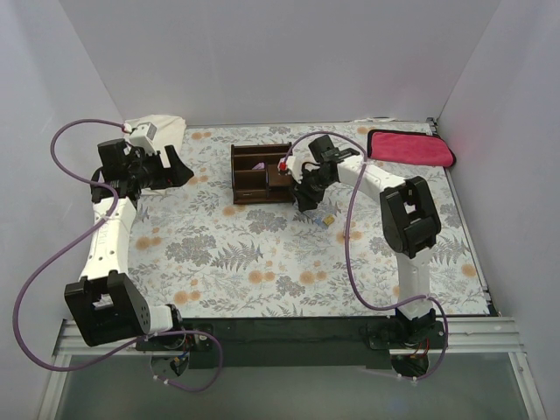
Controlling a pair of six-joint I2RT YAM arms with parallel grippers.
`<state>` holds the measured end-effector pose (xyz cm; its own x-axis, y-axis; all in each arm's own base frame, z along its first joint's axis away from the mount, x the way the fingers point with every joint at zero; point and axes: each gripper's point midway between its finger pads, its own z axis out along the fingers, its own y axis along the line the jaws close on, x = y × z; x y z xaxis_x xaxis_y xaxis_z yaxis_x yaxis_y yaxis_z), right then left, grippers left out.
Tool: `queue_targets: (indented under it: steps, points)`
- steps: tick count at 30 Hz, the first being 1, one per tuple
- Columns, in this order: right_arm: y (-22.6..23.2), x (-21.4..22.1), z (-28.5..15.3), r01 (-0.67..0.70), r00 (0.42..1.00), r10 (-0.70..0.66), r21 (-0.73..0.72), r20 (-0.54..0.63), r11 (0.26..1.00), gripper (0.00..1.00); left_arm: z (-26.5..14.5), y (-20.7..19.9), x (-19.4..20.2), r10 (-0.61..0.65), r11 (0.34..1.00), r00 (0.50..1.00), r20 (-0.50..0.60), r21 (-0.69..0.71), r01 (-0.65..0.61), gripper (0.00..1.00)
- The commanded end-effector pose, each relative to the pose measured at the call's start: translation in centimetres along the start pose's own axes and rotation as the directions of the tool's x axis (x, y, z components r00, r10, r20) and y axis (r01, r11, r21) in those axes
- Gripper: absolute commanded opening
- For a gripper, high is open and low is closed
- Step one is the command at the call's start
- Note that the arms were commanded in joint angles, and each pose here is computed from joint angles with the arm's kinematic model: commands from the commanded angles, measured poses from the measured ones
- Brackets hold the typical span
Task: Sort the stationery into containers
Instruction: Pick up the pen from the center of the board.
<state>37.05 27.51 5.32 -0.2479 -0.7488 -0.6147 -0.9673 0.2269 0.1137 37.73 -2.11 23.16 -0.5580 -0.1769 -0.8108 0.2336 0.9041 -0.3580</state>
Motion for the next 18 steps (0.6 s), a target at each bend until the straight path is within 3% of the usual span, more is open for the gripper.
queue_targets:
  steps: [1,18]
  points:
    - [-0.7,-1.6,-0.7,0.036,0.999,-0.036,0.044,-0.007,0.998,0.49,-1.1,-0.7,0.3,0.015,1.000,1.000,0.009,-0.004,-0.015,0.79]
    - [-0.5,0.7,2.3,0.033,0.992,-0.026,0.056,-0.122,0.998,0.49,-0.7,-0.5,0.4,0.004,1.000,1.000,-0.001,-0.005,-0.004,0.80]
